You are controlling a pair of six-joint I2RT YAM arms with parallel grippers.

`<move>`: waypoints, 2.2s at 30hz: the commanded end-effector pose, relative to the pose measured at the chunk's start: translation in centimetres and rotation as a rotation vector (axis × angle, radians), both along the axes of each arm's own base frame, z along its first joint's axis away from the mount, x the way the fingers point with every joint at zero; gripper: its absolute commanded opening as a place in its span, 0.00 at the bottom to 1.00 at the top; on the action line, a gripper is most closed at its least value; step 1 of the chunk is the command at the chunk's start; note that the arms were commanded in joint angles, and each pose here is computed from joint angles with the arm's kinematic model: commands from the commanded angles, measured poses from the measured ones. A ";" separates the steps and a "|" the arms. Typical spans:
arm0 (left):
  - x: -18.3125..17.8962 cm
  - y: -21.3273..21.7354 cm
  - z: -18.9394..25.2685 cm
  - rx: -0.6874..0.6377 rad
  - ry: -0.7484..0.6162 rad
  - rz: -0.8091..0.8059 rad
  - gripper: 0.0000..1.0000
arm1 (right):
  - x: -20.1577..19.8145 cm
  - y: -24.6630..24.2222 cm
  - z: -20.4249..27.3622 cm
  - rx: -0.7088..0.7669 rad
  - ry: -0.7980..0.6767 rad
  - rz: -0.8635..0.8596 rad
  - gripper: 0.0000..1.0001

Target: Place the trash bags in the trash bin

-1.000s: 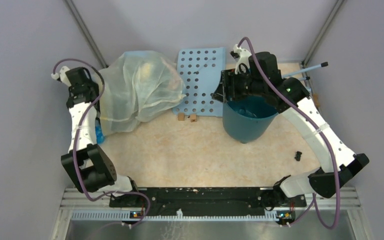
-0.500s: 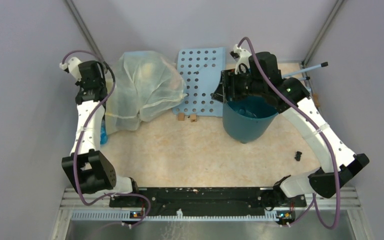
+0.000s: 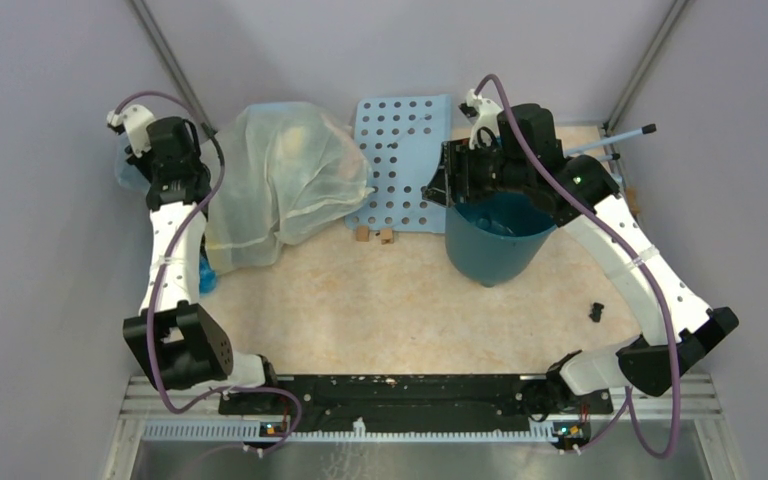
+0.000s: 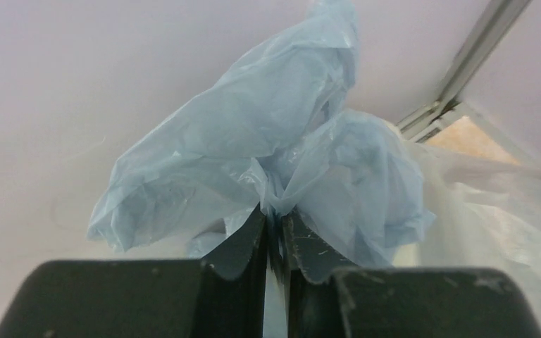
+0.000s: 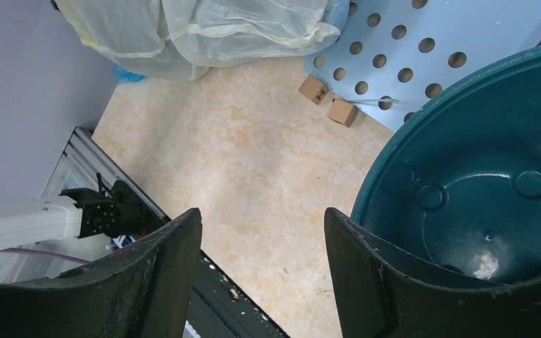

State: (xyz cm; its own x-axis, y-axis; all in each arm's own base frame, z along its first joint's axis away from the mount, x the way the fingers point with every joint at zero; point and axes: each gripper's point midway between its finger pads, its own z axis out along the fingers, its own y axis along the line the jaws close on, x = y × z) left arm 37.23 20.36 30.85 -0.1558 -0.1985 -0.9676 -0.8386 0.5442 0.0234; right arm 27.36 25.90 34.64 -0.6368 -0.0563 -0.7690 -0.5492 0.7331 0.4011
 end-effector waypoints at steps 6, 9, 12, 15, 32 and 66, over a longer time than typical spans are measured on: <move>0.0 -3.5 14.6 0.027 -0.495 -0.193 0.17 | -0.4 0.2 1.4 0.035 -0.039 0.010 0.64; -1.9 -3.1 17.4 0.066 -0.583 -0.147 0.19 | -0.4 0.0 1.6 0.040 -0.045 0.000 0.65; -2.7 -3.6 19.5 0.084 -0.624 -0.167 0.21 | -0.6 -0.1 1.9 0.048 -0.055 -0.005 0.66; -2.8 -4.8 20.3 0.041 -0.663 -0.230 0.21 | -0.6 -0.1 1.9 0.053 -0.059 -0.009 0.67; 0.2 -23.8 9.1 -0.869 -0.596 -0.945 0.18 | -1.0 -0.2 3.0 0.089 -0.079 -0.011 0.71; -10.5 -49.3 3.2 -1.194 -0.077 -1.720 0.00 | -3.8 -0.4 3.5 0.196 -0.108 0.049 0.70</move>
